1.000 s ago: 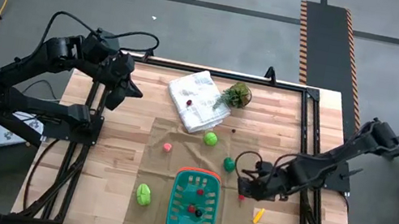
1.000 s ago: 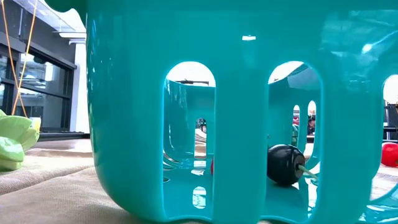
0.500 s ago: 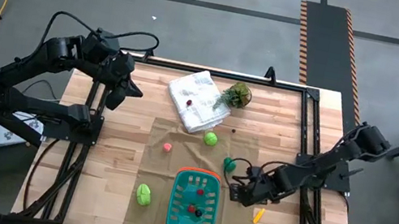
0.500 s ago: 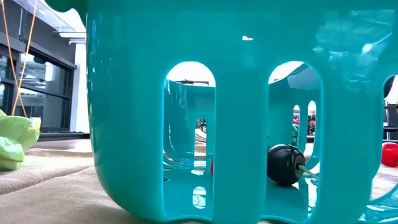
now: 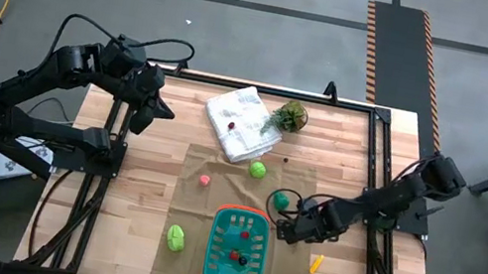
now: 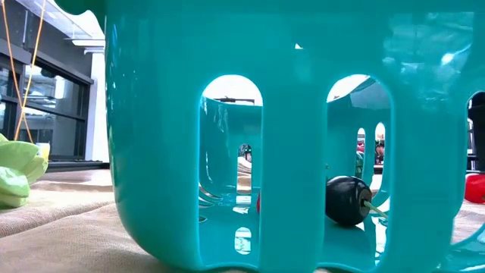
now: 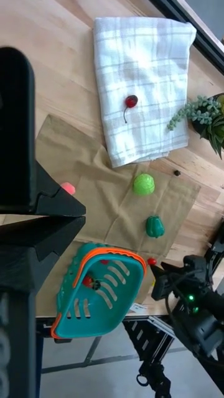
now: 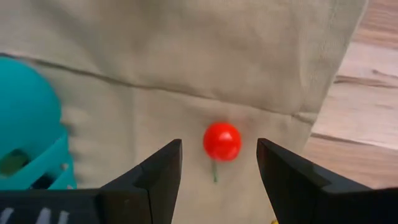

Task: Pick and placing Produce into tupperware
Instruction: Put the bottom red cherry into the blue bin, then put the red cherry into the blue bin

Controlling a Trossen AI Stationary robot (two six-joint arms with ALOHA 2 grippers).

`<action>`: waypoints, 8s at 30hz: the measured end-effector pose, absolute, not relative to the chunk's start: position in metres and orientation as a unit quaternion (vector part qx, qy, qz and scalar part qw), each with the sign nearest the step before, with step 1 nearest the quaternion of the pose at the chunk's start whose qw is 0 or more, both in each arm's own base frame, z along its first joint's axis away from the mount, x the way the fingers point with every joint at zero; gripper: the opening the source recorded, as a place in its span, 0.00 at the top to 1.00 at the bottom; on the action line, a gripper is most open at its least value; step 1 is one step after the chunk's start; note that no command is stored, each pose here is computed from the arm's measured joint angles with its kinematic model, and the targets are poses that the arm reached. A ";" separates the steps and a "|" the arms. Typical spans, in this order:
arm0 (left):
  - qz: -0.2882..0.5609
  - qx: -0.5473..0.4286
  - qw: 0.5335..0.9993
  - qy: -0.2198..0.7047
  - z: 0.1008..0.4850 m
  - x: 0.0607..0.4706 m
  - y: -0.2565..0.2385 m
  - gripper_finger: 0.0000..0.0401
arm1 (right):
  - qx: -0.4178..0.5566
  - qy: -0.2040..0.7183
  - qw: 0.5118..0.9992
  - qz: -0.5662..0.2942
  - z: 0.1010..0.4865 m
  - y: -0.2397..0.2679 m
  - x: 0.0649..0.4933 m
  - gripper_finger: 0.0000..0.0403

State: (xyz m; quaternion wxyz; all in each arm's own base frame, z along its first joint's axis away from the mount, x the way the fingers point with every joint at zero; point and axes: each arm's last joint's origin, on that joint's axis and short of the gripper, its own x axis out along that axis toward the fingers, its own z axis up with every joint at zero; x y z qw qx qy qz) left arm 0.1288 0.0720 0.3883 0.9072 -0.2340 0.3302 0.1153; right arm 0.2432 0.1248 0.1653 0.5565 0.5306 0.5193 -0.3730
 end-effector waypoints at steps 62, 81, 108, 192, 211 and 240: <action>0.115 -0.230 0.904 0.343 0.387 0.127 0.071 1.00 | 0.539 0.555 0.504 -0.383 0.151 0.127 0.247 0.66; 0.115 -0.234 0.899 0.351 0.385 0.126 0.070 1.00 | 0.539 0.547 0.515 -0.380 0.150 0.121 0.251 0.66; 0.115 -0.239 0.894 0.361 0.384 0.124 0.069 1.00 | 0.534 0.567 0.509 -0.366 0.138 0.124 0.256 0.66; 0.148 -0.255 0.884 0.362 0.383 0.124 0.070 1.00 | 0.233 0.433 0.868 -0.072 0.330 0.144 0.331 0.77; 0.120 -0.244 0.870 0.412 0.377 0.117 0.065 1.00 | 0.243 0.572 0.783 -0.018 0.244 0.183 0.391 0.77; 0.118 -0.201 0.906 0.353 0.381 0.144 0.083 1.00 | 0.203 0.408 0.874 -0.167 0.309 0.153 0.376 0.56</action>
